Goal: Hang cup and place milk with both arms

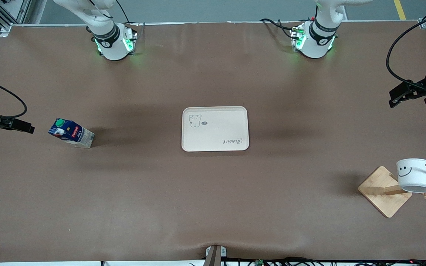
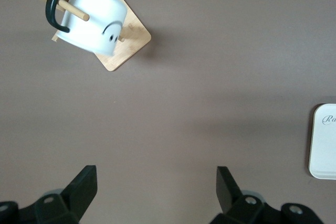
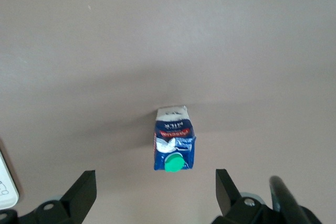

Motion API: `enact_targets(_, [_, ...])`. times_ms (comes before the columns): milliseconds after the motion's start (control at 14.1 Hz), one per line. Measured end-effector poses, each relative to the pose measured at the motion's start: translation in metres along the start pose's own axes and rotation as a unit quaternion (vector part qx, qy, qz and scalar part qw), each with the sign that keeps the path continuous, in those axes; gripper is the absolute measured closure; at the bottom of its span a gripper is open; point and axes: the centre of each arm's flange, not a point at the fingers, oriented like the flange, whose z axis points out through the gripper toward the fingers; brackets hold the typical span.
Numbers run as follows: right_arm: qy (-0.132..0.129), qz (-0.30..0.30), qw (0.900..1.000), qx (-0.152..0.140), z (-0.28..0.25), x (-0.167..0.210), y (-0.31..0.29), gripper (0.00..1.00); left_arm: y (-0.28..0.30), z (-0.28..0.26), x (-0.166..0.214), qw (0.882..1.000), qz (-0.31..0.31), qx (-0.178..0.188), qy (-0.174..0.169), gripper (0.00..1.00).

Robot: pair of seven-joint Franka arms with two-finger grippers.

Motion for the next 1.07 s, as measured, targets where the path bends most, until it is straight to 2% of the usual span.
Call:
enact_targets(213, [0.006, -0.019, 1.000, 0.002, -0.026, -0.006, -0.014, 0.00, 0.002, 0.000, 0.000, 1.000, 0.002, 0.000, -0.002, 0.00])
enact_targets(497, [0.034, -0.035, 0.999, 0.004, -0.055, -0.007, -0.018, 0.00, 0.003, -0.004, -0.005, 1.000, 0.003, -0.005, -0.005, 0.00])
enact_targets(639, [0.037, -0.048, 0.998, 0.005, -0.064, -0.012, -0.020, 0.00, 0.006, -0.013, -0.014, 1.000, 0.004, -0.018, -0.012, 0.00])
enact_targets(781, [0.031, -0.057, 0.998, 0.004, -0.067, -0.026, -0.022, 0.00, 0.013, -0.021, -0.024, 1.000, 0.011, -0.025, -0.015, 0.00])
enact_targets(995, [0.061, -0.064, 0.996, 0.005, -0.056, -0.052, -0.023, 0.00, 0.027, -0.023, -0.030, 0.999, 0.023, -0.024, -0.017, 0.00])
enact_targets(1066, [0.062, -0.067, 0.996, 0.005, -0.050, -0.061, -0.022, 0.00, 0.032, -0.022, -0.031, 0.999, 0.028, -0.024, -0.020, 0.00])
